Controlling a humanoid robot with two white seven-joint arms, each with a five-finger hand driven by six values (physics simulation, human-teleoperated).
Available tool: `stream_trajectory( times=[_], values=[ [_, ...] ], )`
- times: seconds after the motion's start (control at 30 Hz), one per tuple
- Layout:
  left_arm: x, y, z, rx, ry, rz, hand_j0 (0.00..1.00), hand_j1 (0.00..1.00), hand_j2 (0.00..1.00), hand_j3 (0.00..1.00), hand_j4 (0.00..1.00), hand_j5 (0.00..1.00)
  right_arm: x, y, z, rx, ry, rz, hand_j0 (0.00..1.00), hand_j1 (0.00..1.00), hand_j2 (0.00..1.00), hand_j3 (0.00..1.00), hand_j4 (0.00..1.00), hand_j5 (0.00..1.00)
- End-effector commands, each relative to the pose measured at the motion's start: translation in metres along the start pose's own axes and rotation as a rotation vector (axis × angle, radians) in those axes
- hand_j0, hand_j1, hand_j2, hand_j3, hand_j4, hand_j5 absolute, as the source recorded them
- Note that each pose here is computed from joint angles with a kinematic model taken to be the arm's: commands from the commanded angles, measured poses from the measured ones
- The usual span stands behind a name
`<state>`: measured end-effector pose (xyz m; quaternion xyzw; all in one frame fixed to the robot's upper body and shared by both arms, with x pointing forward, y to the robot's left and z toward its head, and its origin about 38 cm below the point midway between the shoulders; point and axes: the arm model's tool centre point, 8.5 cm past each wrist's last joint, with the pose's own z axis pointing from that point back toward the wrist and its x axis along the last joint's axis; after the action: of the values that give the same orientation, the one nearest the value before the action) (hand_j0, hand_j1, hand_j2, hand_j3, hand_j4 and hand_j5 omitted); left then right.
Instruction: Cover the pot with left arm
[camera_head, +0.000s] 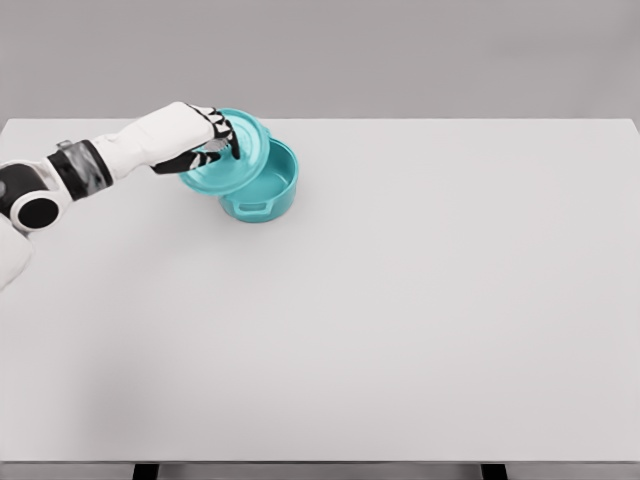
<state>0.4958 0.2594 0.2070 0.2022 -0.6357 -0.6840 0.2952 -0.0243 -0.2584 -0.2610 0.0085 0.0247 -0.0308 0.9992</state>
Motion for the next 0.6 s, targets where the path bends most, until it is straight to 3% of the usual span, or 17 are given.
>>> stream_trajectory(
  times=[0.0, 0.57],
  values=[
    [0.003, -0.006, -0.004, -0.012, -0.009, 0.011, 0.46, 0.46, 0.46, 0.46, 0.46, 0.46, -0.001, 0.0, 0.0, 0.001, 0.002, 0.0, 1.0, 1.0, 1.0, 1.0, 1.0, 1.0],
    [0.012, -0.014, -0.034, -0.022, -0.031, 0.04, 0.47, 0.47, 0.47, 0.47, 0.47, 0.47, 0.0, 0.0, 0.0, 0.0, 0.0, 0.0, 1.0, 1.0, 1.0, 1.0, 1.0, 1.0]
  ],
)
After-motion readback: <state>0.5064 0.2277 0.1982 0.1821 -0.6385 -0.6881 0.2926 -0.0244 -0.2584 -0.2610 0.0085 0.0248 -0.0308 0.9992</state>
